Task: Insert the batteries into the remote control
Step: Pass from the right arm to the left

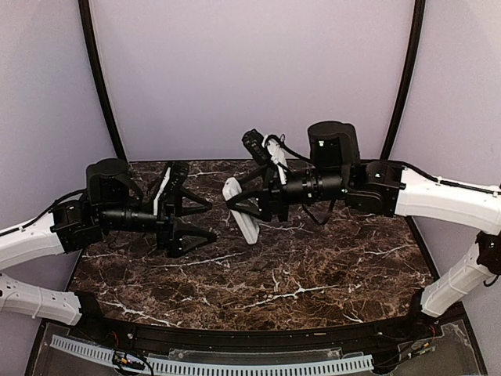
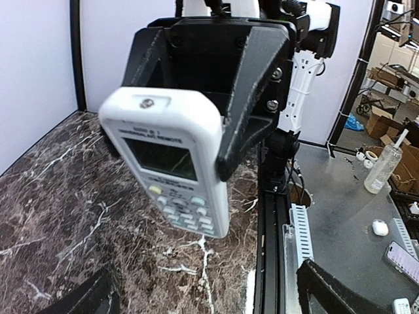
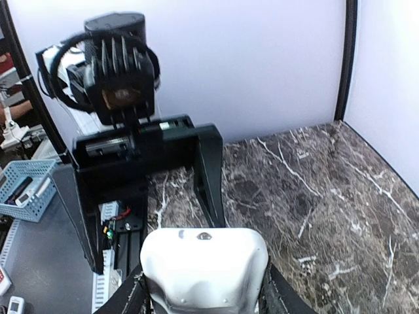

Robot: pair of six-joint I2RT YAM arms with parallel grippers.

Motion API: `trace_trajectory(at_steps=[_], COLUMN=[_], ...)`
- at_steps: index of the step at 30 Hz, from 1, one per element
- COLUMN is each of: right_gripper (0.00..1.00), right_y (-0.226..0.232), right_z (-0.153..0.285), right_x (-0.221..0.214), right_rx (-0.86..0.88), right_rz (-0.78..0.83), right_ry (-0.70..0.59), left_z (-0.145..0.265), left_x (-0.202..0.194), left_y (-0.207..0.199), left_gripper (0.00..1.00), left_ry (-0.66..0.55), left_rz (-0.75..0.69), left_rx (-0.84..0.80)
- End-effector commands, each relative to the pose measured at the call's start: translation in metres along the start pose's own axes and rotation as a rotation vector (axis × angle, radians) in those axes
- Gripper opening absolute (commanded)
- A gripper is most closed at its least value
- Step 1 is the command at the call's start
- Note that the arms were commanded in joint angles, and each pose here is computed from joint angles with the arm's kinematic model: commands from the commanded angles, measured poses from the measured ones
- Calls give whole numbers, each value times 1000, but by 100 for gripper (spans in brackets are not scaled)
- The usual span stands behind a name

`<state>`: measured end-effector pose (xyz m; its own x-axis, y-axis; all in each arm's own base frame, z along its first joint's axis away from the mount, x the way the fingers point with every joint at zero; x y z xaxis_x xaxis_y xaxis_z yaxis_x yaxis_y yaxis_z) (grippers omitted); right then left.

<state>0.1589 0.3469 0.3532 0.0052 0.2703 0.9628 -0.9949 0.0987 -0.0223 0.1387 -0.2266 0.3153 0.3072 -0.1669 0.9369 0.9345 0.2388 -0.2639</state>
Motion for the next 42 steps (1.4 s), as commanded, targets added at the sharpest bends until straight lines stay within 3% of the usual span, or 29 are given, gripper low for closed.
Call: trace_trajectory(at_steps=[1,13,16,29,37,40,41,42], right_gripper=[33,33,33,32,33,46,56,76], right_y=[8,19,21,25,25,23,22,21], right_z=[6,14,14,17,16,17,17,17], right_x=[30,50,49,46,43,42,41,40], right_rx=[84,154,160,172,170,146,131,116], right_rz=[27,54,51,59,49,42,34,24], right_ry=[-174,-301,-300,-315,-309,-306,-301,-294], left_z=[-5,-33,-34,-32,-33,-32,-31,-30], left_x=[24,40,47,51,49,46,44,43], left_y=[-15,-14,-16,-19,-19,-19,-18,-17], left_gripper=[94,92,82,58,28,17,13,11], left_ry=[-71,-100,-133,-170,-146,-130,-123,-119], left_rz=[-51,-11,19,52,56,63,70,74], left_rx=[-146,-170,-186,-219,-236,-225,-212,-202])
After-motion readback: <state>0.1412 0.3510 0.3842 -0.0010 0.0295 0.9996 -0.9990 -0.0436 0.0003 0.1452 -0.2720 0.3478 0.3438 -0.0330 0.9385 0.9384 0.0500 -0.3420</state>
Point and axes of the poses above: each gripper's point midway between its finger pads, its own z axis back along the fingers, its own y axis along the line the jaws close on, x = y × z, the point moved 9 cm from there along z, back along the fingers, and after that the axes turned 8 degrees about z, right-handed, at the moved point
